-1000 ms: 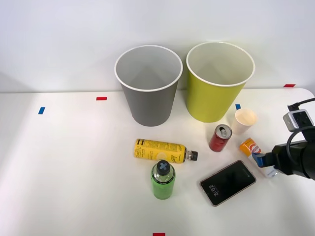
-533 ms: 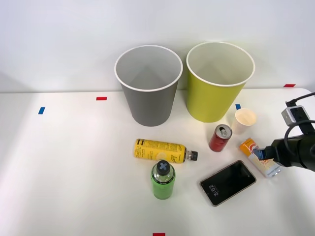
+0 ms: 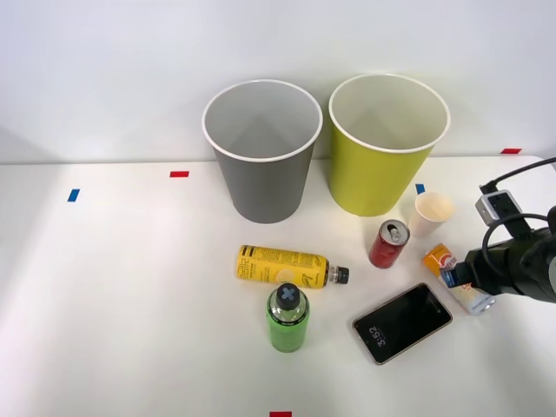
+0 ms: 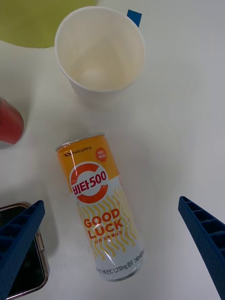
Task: Put cans in the gray bin, plastic bottles in the light green bin
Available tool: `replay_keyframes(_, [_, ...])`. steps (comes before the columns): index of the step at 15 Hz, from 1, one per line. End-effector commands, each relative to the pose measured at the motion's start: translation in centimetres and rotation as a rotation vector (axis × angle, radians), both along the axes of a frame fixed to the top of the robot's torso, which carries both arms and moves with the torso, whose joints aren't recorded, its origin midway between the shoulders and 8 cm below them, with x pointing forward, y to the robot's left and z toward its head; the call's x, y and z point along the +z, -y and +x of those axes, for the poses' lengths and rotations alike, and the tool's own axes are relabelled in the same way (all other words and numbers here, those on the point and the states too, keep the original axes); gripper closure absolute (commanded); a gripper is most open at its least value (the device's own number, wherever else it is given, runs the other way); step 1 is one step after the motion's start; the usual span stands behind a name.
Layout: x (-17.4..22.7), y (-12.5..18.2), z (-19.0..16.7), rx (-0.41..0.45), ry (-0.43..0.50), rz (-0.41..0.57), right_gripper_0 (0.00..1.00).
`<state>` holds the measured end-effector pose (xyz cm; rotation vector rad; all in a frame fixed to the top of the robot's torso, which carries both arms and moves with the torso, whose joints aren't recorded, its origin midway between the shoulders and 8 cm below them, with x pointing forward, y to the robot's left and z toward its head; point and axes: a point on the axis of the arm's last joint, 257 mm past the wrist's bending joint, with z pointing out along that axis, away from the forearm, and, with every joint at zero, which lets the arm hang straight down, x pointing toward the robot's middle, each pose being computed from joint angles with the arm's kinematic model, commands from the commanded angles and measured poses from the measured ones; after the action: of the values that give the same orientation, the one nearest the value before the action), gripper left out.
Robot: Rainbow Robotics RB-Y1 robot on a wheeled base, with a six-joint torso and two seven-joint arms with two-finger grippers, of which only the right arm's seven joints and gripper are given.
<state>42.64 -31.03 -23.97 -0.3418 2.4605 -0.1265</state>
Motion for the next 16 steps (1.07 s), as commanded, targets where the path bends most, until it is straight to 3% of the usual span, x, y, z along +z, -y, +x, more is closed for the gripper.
replay_keyframes(1, [-1.3,-0.2,0.9,0.017,-0.023,-0.011,0.00])
replay_keyframes(16, [-4.8,-1.2,3.0,0.054,-0.054,-0.041,0.00])
